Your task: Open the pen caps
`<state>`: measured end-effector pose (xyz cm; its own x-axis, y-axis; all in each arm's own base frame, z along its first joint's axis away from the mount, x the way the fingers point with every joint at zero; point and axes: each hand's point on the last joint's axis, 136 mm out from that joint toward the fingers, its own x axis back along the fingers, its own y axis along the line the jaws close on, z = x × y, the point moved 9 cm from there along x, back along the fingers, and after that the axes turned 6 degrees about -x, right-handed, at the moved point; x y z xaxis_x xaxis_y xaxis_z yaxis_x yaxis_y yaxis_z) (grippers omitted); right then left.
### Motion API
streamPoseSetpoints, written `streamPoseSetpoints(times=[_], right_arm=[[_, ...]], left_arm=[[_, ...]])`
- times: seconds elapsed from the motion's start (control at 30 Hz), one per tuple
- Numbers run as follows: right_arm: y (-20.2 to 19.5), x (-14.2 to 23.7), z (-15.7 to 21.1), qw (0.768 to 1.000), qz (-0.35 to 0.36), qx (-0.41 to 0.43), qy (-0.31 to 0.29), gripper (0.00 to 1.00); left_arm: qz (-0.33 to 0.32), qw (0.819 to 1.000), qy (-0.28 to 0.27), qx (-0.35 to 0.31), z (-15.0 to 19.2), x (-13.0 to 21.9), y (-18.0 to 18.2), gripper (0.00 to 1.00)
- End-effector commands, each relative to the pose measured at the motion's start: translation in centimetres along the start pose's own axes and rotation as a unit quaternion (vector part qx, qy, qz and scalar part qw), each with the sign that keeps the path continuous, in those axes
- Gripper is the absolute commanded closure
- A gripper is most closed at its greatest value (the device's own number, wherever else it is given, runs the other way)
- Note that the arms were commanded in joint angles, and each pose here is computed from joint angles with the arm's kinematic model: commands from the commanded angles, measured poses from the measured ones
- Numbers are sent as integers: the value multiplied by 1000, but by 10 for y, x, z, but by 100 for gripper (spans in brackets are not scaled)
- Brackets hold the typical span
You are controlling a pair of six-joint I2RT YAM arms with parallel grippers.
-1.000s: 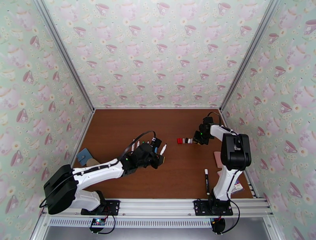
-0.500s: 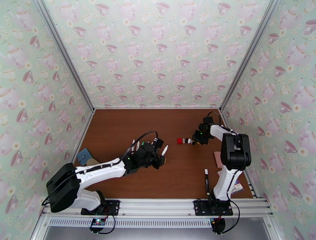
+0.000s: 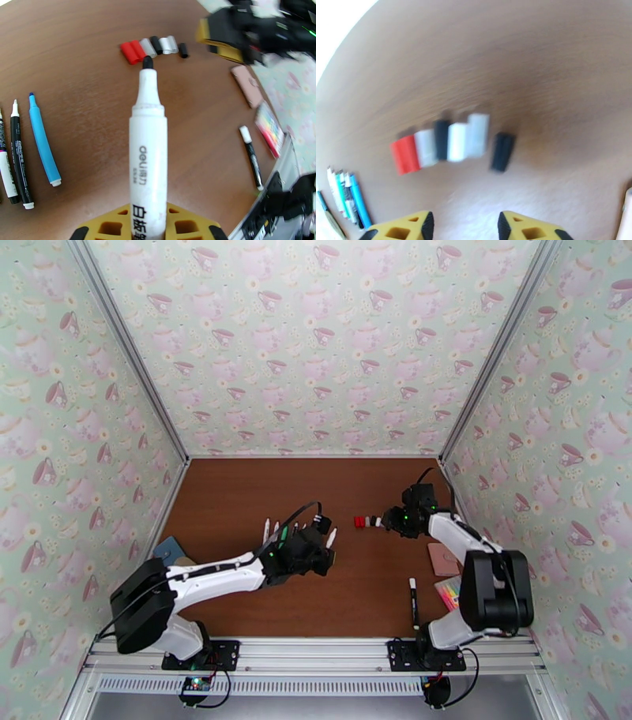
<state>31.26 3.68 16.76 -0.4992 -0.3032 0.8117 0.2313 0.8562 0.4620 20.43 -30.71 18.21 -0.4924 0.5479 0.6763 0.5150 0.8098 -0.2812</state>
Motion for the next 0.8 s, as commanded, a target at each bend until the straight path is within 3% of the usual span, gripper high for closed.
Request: streamPoseSetpoints(times=[0.0, 0.27, 0.43, 0.77], right_arm=[[17, 14, 16, 997, -76, 10, -3, 45], [30, 47, 64, 977, -211, 15, 10, 13], [30, 58, 81, 968, -253, 0, 5, 0], [27, 59, 100, 955, -292, 12, 50, 0]], left_arm=[[-53, 998, -8, 26, -9, -7, 1, 88], [-112, 992, -6, 51, -10, -29, 4, 88], [-135, 989, 1, 54, -9, -43, 6, 88], [-176, 982, 30, 69, -15, -70, 21, 88]])
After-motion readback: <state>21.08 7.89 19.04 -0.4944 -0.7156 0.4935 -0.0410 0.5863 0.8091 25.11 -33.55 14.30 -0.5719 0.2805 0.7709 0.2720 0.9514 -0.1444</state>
